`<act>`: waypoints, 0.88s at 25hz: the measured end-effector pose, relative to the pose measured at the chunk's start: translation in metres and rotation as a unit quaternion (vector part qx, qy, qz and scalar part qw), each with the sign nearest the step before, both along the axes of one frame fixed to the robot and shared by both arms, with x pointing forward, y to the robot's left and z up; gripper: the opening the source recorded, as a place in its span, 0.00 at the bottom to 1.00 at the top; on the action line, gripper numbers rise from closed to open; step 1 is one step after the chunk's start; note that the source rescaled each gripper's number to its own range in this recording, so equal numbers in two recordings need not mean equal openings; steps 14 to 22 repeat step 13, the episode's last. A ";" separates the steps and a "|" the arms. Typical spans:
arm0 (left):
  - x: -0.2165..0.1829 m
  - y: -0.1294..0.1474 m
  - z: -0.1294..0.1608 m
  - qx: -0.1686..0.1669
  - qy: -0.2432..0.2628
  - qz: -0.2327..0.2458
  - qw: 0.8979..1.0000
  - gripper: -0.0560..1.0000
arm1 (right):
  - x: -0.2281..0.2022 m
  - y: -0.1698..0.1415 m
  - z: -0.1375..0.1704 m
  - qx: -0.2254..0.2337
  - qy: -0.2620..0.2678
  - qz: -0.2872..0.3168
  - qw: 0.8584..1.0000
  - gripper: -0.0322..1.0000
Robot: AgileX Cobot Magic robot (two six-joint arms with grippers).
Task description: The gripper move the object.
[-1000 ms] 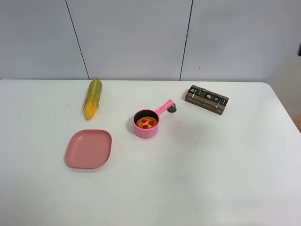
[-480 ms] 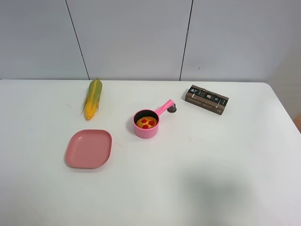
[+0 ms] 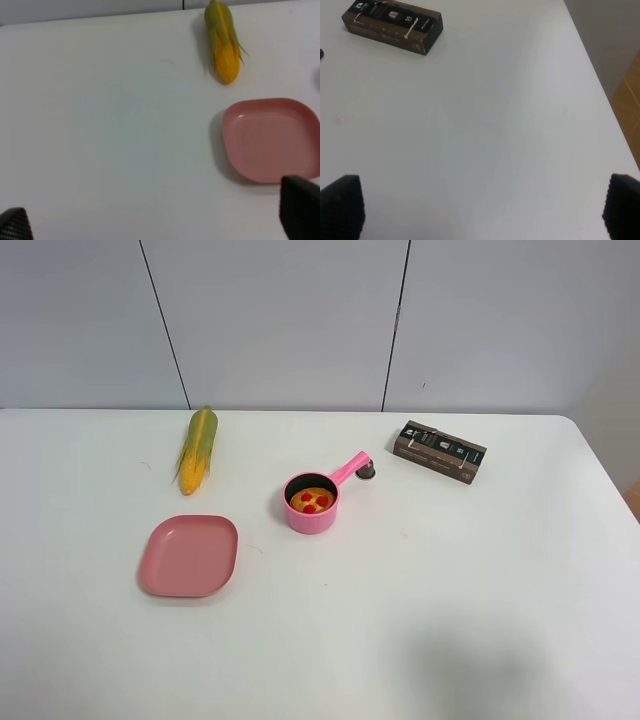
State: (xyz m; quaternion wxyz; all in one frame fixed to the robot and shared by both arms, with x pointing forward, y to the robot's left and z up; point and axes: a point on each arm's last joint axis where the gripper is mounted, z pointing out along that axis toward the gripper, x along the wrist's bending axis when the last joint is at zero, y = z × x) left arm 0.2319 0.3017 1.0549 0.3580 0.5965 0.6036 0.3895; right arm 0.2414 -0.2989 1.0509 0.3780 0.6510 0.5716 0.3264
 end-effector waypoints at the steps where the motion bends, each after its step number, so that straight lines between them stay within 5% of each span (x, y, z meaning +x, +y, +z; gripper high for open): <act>1: 0.000 0.000 0.000 0.000 0.000 0.000 1.000 1.00 | 0.000 0.000 0.000 0.000 0.000 0.000 1.000 0.90; 22: 0.000 0.000 0.000 0.000 0.000 0.000 1.000 1.00 | 0.000 0.000 0.000 0.000 0.000 0.006 1.000 0.89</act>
